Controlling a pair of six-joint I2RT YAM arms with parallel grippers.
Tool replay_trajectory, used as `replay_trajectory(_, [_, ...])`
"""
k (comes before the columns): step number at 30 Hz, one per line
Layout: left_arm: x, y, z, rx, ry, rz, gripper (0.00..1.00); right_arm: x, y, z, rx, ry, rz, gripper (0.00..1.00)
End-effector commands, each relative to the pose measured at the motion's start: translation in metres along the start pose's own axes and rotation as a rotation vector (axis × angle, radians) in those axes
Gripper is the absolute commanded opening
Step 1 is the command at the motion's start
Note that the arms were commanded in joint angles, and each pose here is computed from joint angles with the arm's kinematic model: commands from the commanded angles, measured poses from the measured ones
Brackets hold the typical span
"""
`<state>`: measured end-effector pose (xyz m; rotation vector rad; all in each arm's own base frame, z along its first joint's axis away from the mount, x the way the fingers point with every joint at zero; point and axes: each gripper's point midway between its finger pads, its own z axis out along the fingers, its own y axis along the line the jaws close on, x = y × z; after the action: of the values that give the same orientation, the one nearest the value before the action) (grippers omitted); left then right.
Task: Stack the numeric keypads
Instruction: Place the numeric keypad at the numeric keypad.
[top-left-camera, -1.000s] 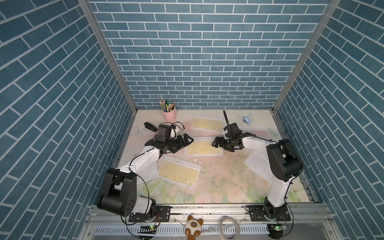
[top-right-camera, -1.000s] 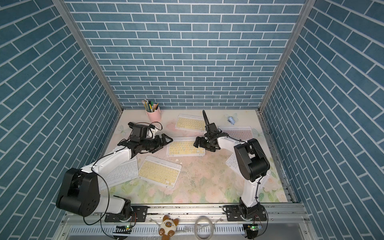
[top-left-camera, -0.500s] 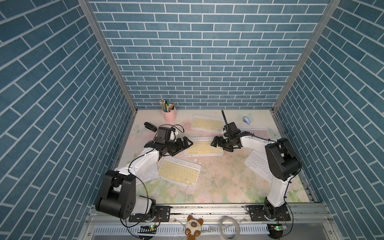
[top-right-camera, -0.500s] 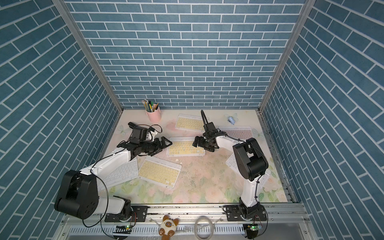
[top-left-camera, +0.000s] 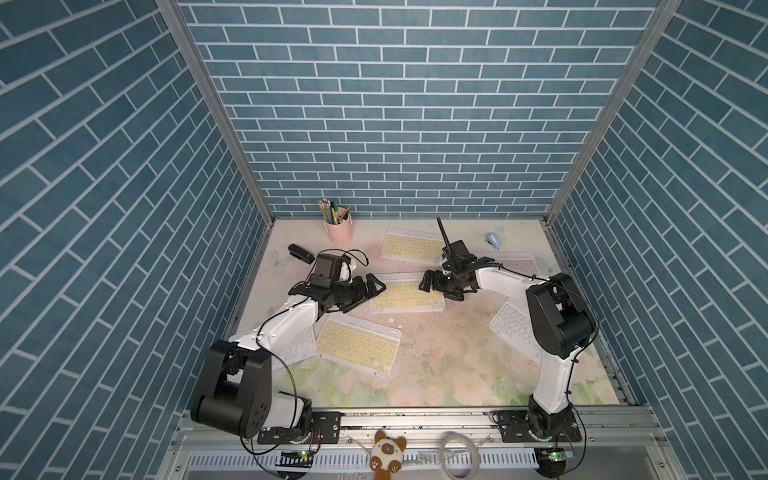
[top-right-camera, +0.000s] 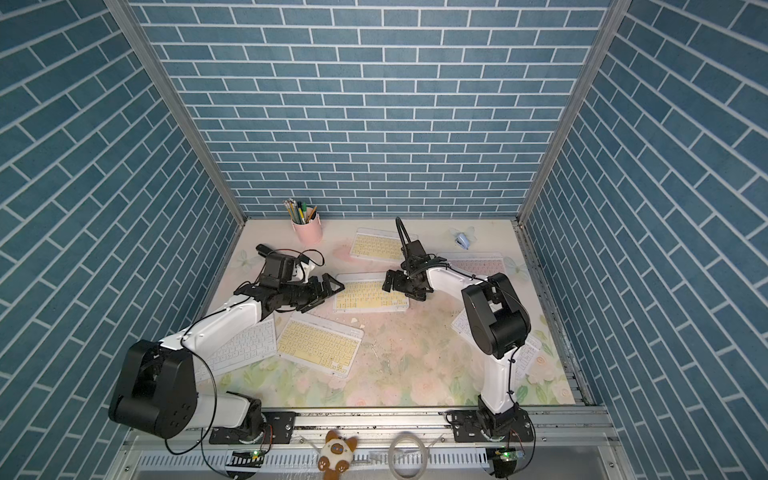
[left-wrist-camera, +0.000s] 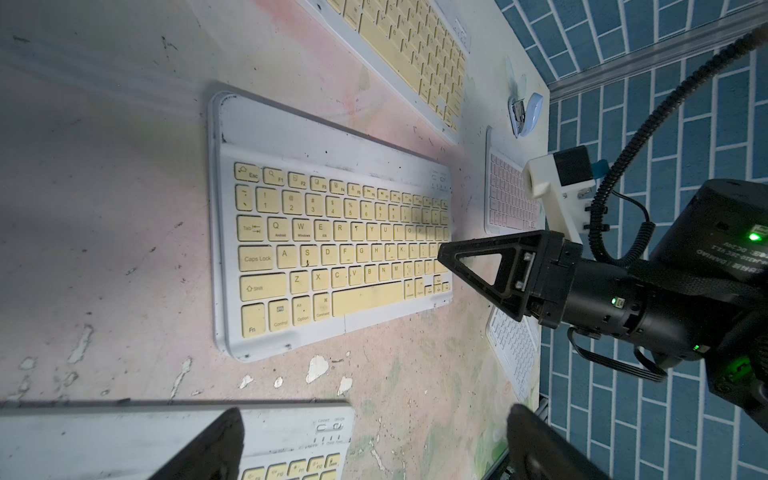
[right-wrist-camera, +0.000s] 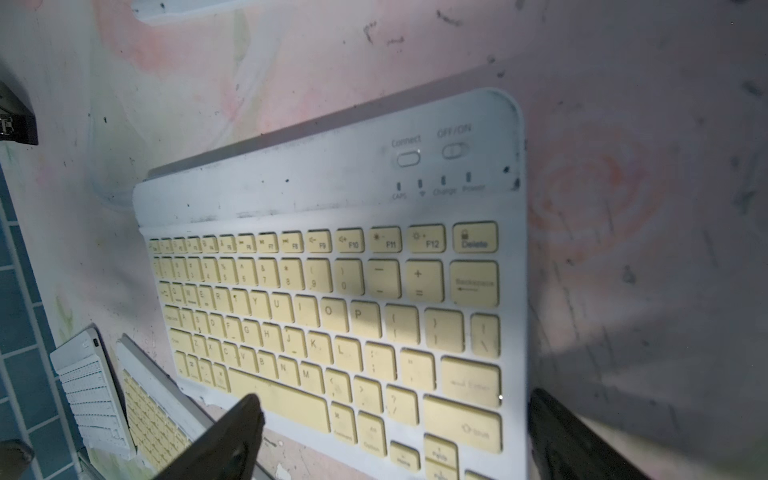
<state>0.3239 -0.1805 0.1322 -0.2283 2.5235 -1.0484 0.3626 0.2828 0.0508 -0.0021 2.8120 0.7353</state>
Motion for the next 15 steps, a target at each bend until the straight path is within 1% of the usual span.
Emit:
replay_trajectory(1, [0.005, 0.003, -0.003, -0.012, 0.008, 0.011, 1.0, 0.005, -0.005, 0.004, 0.048, 0.025, -0.012, 0.99])
replay_trajectory(10, [0.005, 0.0, -0.008, -0.018, 0.006, 0.018, 1.0, 0.006, -0.009, -0.014, 0.081, 0.005, -0.035, 0.99])
replay_trajectory(15, [0.006, -0.001, -0.019, -0.051, 0.017, 0.04, 0.99, 0.007, -0.013, -0.036, 0.098, -0.031, -0.059, 0.99])
